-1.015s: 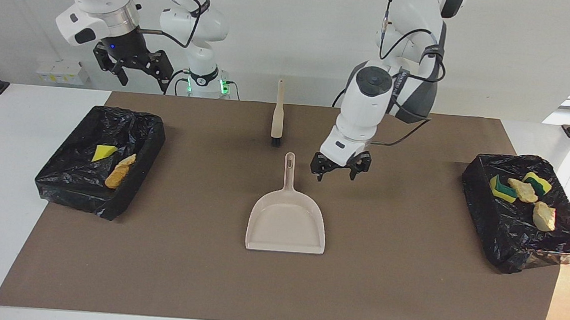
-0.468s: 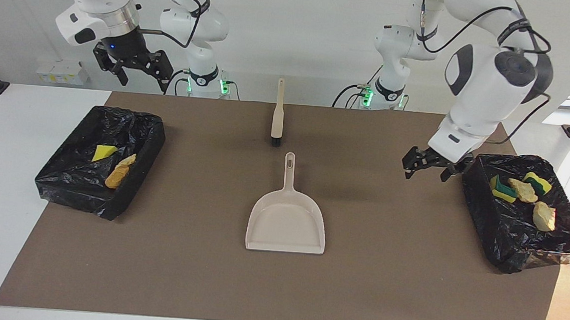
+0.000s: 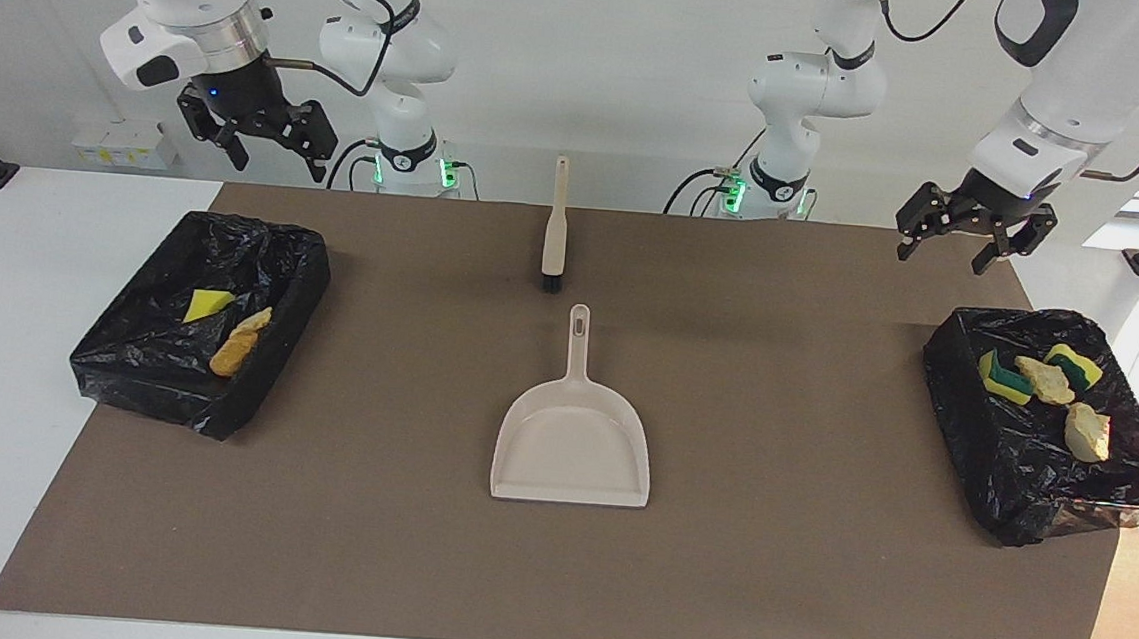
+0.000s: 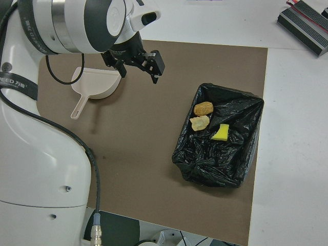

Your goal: Sweep and dump trash in bin

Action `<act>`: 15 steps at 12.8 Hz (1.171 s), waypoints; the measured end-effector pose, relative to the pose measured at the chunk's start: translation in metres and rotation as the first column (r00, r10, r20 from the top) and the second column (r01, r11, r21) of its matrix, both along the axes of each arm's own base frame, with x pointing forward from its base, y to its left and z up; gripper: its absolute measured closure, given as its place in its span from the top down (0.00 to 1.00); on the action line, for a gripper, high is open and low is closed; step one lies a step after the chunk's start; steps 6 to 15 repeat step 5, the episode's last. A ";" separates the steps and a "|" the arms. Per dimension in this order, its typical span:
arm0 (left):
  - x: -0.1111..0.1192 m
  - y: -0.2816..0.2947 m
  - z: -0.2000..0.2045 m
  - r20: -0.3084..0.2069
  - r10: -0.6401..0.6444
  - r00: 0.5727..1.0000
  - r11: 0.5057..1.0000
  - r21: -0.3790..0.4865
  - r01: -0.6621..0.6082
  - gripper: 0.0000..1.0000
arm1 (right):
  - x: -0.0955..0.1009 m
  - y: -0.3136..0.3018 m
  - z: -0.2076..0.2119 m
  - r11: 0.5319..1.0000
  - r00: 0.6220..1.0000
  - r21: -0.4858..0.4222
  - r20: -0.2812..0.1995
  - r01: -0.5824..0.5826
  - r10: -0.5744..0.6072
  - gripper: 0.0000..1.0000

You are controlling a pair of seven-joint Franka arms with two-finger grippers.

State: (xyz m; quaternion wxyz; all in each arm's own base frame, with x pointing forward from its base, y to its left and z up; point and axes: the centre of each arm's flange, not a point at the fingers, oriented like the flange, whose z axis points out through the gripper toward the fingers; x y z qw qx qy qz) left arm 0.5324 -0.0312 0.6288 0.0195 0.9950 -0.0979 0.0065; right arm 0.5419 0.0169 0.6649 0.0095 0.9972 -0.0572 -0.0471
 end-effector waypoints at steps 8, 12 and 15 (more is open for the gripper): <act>-0.010 0.001 0.006 -0.018 -0.010 1.000 1.000 0.016 0.010 1.00 | -0.001 0.000 0.000 1.000 1.000 0.000 -0.006 0.000 0.000 1.00; -0.010 0.001 0.006 -0.018 -0.010 1.000 1.000 0.016 0.010 1.00 | -0.001 0.000 0.000 1.000 1.000 0.000 -0.006 0.000 0.000 1.00; -0.010 0.001 0.006 -0.018 -0.010 1.000 1.000 0.016 0.010 1.00 | -0.001 0.000 0.000 1.000 1.000 0.000 -0.006 0.000 0.000 1.00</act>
